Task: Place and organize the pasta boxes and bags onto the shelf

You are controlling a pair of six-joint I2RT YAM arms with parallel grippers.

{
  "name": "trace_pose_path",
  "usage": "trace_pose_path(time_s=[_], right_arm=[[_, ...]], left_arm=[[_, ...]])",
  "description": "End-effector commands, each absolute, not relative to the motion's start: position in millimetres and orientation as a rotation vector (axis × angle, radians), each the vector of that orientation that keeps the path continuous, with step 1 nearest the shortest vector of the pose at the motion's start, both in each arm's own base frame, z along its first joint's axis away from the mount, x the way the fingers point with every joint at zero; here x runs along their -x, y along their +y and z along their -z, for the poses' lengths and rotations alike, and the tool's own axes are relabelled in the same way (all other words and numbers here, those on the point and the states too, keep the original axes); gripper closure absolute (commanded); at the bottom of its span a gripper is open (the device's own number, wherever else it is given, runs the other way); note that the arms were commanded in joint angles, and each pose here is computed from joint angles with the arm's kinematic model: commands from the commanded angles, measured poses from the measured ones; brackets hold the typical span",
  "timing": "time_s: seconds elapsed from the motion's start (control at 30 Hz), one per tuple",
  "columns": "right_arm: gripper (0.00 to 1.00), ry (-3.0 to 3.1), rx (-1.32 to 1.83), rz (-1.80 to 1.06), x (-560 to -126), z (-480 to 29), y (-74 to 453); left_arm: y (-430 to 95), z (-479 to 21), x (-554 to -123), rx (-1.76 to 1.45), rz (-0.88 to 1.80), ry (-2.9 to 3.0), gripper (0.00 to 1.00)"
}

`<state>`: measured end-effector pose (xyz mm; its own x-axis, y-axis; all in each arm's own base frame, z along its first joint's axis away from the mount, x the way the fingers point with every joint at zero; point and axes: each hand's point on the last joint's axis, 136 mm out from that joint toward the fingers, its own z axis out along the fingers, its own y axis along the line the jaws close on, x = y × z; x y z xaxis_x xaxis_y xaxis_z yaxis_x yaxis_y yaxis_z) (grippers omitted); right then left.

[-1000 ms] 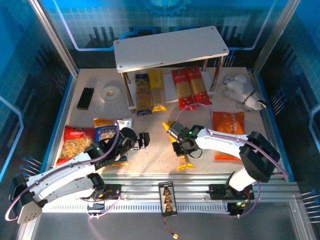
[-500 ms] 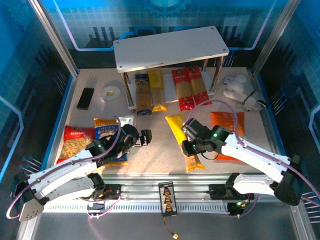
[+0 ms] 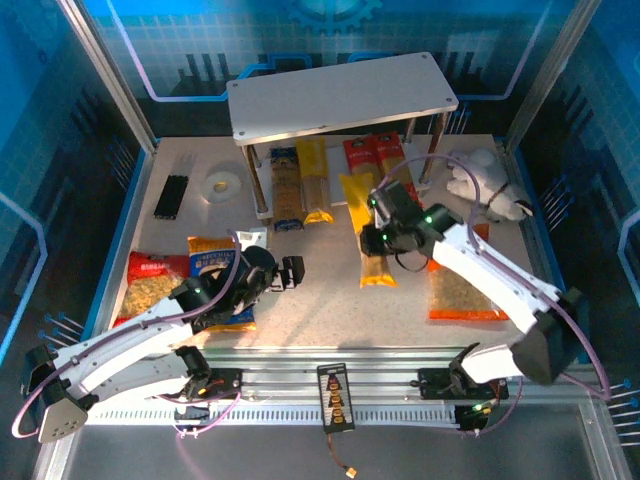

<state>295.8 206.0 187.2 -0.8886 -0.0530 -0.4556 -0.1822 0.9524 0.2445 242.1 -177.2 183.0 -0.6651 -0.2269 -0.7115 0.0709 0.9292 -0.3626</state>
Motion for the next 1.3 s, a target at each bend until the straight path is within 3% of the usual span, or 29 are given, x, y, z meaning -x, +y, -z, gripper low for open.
trace_pose_path(time_s=[0.0,0.27,0.57,0.87,1.27], right_arm=[[1.0,2.436,0.191,-0.497,-357,-238,229],[1.0,2.437,0.202,-0.439,-439,-235,244],[1.0,2.467,0.161,-0.388,-496,-210,253],[1.0,2.501,0.143,-0.334,-515,-175,254],[0.97,2.404,0.196,-0.099,-524,-169,233]], left_arm=[[-178,-195,-243,0.088,0.462,2.23,0.07],[-173,-193,-242,0.09,0.439,2.229,0.06],[-162,-203,-237,0.105,0.437,2.201,0.06],[-152,-211,-231,0.116,0.432,2.183,0.05],[-153,-212,-230,0.12,0.448,2.184,0.06]])
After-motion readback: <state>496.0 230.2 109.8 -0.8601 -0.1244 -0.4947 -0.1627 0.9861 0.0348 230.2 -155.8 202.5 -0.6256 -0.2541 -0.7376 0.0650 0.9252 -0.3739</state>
